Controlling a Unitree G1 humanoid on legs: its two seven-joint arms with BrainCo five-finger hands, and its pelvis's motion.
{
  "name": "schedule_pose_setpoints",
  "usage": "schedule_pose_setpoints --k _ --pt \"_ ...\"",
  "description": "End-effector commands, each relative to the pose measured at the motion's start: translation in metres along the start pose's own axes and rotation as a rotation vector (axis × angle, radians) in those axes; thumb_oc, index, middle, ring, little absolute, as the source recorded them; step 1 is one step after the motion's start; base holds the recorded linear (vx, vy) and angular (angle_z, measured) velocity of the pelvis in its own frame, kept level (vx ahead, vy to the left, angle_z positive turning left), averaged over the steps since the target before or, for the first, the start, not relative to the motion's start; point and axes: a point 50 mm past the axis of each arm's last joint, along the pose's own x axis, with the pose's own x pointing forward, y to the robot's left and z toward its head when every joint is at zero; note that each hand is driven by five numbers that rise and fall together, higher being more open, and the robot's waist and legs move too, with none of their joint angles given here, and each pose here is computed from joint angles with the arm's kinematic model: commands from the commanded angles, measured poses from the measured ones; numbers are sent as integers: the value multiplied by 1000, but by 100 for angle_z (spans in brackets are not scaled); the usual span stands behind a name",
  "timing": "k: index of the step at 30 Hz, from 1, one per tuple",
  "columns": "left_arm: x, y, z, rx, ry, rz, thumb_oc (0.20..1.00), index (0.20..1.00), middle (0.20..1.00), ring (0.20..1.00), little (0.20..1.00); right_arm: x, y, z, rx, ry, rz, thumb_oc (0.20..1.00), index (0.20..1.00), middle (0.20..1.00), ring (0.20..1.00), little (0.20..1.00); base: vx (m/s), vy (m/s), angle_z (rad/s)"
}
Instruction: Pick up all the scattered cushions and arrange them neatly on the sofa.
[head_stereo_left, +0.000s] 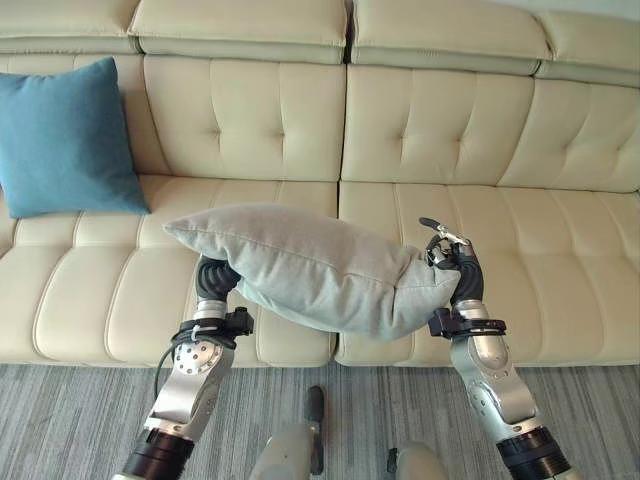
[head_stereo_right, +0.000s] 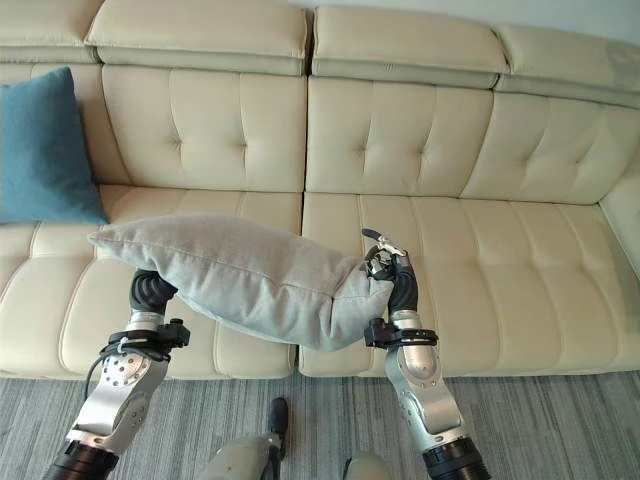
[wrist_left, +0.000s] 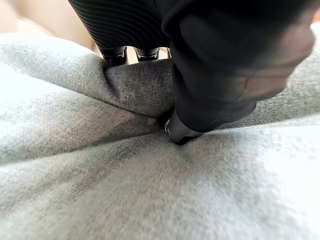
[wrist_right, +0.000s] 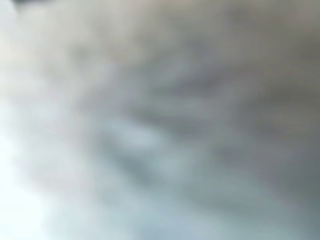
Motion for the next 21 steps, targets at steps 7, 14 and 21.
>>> schedule_pose_setpoints --k 7,14,21 --pt "-3 -36 37 -110 -223 -163 200 200 200 200 200 0 13 23 62 -134 99 200 200 200 200 200 173 -167 28" --pt "-1 -36 18 -102 -143 -74 200 200 200 200 200 1 12 14 3 -92 95 200 200 200 200 200 129 -61 15" --pt "24 -60 22 -99 -174 -62 200 200 200 200 200 36 25 28 -110 -175 90 200 200 200 200 200 39 -26 7"
